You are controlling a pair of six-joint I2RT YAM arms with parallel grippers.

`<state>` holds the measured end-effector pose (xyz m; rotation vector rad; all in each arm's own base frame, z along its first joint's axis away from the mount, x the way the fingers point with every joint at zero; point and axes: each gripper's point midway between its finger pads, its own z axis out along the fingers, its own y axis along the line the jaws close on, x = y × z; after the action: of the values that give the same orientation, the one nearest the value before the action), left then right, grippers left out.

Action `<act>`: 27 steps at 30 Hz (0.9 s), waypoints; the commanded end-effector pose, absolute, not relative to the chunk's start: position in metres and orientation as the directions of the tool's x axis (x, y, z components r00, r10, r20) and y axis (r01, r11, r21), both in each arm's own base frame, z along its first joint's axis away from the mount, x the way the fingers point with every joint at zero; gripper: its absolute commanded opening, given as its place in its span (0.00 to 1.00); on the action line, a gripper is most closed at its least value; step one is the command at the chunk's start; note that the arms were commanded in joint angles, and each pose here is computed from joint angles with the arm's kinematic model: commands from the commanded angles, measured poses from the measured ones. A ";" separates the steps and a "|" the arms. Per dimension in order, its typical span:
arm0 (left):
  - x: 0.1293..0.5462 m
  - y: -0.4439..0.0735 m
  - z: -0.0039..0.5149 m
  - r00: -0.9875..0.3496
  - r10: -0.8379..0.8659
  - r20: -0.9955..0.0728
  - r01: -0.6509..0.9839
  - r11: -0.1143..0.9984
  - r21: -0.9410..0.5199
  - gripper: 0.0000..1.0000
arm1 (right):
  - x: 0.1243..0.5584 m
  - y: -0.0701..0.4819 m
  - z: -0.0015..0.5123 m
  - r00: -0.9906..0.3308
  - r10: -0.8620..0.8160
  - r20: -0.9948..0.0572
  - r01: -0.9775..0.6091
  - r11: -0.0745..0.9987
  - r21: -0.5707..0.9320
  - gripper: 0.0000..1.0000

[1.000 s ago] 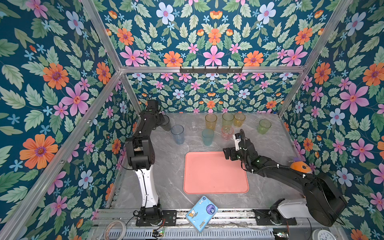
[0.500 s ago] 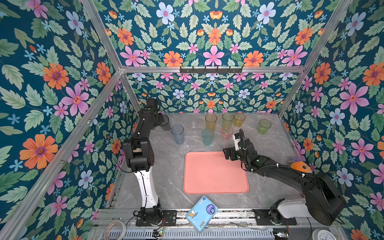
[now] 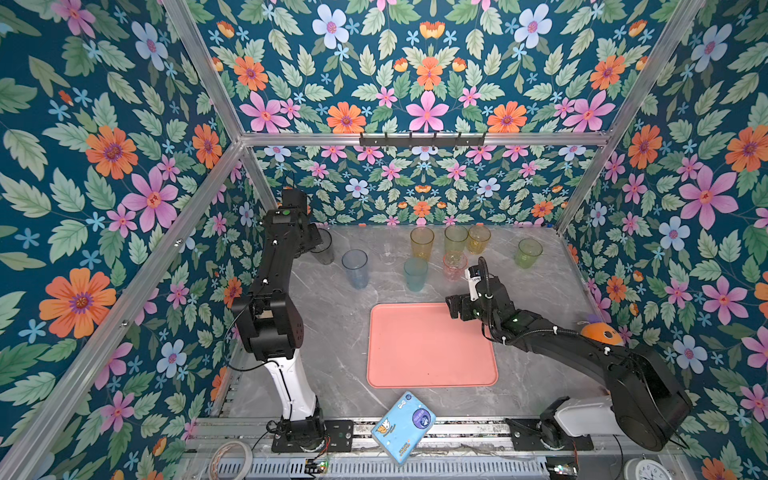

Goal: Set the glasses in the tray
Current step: 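Lift the dark grey glass with the left gripper and carry it toward the tray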

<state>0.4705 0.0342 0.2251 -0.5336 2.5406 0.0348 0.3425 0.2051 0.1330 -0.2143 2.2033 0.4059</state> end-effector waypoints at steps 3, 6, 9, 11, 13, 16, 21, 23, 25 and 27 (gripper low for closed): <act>0.427 0.036 0.236 -0.822 -0.329 -0.465 -0.364 0.931 -0.016 0.00 | 0.343 0.207 0.134 -0.618 -0.013 -0.786 -0.295 0.930 0.217 0.96; 0.404 0.037 0.242 -0.834 -0.313 -0.454 -0.361 0.933 0.019 0.00 | 0.343 0.207 0.134 -0.620 -0.010 -0.785 -0.293 0.930 0.219 0.96; 0.383 0.037 0.248 -0.842 -0.298 -0.450 -0.356 0.933 0.047 0.00 | 0.343 0.207 0.133 -0.624 -0.012 -0.781 -0.293 0.931 0.220 0.96; 0.371 0.034 0.252 -0.846 -0.288 -0.448 -0.347 0.937 0.052 0.00 | 0.343 0.208 0.132 -0.626 -0.012 -0.780 -0.292 0.931 0.220 0.96; 0.360 0.030 0.256 -0.849 -0.277 -0.451 -0.334 0.941 0.052 0.00 | 0.343 0.208 0.130 -0.631 -0.016 -0.776 -0.290 0.932 0.217 0.96; 0.347 0.019 0.258 -0.858 -0.252 -0.448 -0.305 0.951 0.049 0.00 | 0.344 0.208 0.129 -0.633 -0.016 -0.774 -0.288 0.933 0.217 0.96; 0.330 -0.007 0.260 -0.870 -0.199 -0.451 -0.244 0.969 0.044 0.00 | 0.345 0.208 0.127 -0.640 -0.020 -0.768 -0.283 0.935 0.212 0.96; 0.326 -0.020 0.259 -0.875 -0.175 -0.451 -0.217 0.975 0.043 0.00 | 0.346 0.207 0.127 -0.641 -0.020 -0.768 -0.281 0.937 0.210 0.96; 0.323 -0.034 0.258 -0.880 -0.152 -0.451 -0.189 0.981 0.038 0.00 | 0.346 0.207 0.127 -0.640 -0.021 -0.768 -0.280 0.937 0.208 0.96; 0.320 -0.049 0.255 -0.884 -0.129 -0.450 -0.159 0.987 0.031 0.00 | 0.346 0.207 0.127 -0.641 -0.020 -0.768 -0.279 0.938 0.208 0.96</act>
<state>0.3234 -0.0387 0.2555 -0.2065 2.6763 0.0989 0.3429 0.2065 0.1230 -0.2185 2.2540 0.3932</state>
